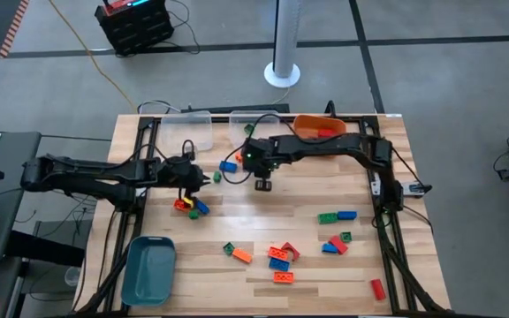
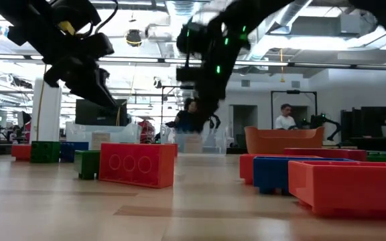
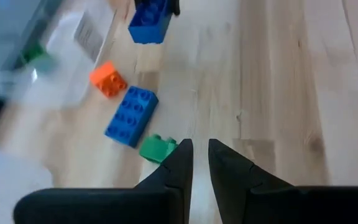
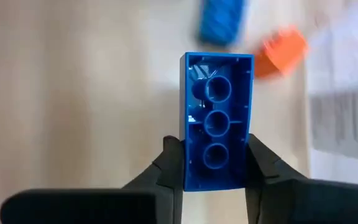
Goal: Sort blocks
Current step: Put the blue game piece into the left transparent bin
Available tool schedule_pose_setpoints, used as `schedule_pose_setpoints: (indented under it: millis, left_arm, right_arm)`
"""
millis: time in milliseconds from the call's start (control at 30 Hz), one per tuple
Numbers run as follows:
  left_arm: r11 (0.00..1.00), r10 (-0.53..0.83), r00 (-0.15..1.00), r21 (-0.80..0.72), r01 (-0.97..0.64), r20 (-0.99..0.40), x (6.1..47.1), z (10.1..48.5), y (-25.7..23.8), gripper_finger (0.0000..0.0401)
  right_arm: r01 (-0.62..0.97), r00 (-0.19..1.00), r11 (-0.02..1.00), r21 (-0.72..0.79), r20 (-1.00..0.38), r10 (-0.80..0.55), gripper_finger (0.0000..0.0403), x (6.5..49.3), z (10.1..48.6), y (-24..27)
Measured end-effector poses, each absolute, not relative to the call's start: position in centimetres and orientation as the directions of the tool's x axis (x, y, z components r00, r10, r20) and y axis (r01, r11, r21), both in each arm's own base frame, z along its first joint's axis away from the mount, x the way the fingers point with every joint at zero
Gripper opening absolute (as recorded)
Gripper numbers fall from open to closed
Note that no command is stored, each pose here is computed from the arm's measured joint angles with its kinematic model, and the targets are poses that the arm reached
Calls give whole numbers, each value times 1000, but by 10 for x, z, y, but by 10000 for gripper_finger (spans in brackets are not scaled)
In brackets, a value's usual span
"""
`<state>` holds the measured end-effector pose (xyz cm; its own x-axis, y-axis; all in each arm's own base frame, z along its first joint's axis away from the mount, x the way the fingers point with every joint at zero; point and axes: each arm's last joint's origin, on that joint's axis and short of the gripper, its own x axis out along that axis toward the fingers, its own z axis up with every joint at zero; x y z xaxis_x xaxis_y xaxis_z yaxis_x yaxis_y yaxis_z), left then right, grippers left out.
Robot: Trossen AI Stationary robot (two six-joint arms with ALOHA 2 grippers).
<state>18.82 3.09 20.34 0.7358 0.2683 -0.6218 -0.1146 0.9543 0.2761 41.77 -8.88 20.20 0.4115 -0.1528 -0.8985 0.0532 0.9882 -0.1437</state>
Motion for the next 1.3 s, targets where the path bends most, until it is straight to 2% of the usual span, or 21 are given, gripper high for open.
schedule_pose_setpoints:
  millis: [100, 200, 367, 500, 800, 900, 1067, 1300]
  left_arm:
    - [917, 278, 769, 398, -34, -576, 192, 208, 26, 71]
    - [862, 284, 818, 507, 11, -500, 197, 215, 19, 112]
    - [778, 257, 884, 626, 50, -390, 203, 226, 7, 188]
    - [713, 202, 916, 693, 105, -346, 206, 230, -1, 224]
    - [574, 69, 942, 785, 233, -329, 207, 232, -11, 231]
    - [527, 64, 945, 815, 241, -321, 207, 233, -12, 231]
    - [504, 67, 959, 839, 206, -276, 217, 232, -12, 231]
    - [495, 76, 952, 840, 221, -295, 231, 219, -13, 228]
  right_arm:
    - [26, 503, 1000, -16, -864, -27, 108, 416, 223, -78]
    - [-1, 552, 996, 87, -831, 73, 110, 413, 238, -71]
    - [-54, 575, 981, 185, -798, 182, 111, 414, 244, -61]
    - [-114, 602, 957, 266, -748, 279, 111, 418, 249, -53]
    - [-138, 664, 934, 330, -669, 335, 111, 426, 256, -43]
    - [-143, 666, 925, 351, -657, 353, 111, 427, 256, -40]
    - [-149, 674, 920, 363, -644, 363, 111, 429, 257, -33]
    - [-143, 660, 914, 380, -651, 375, 111, 429, 257, -26]
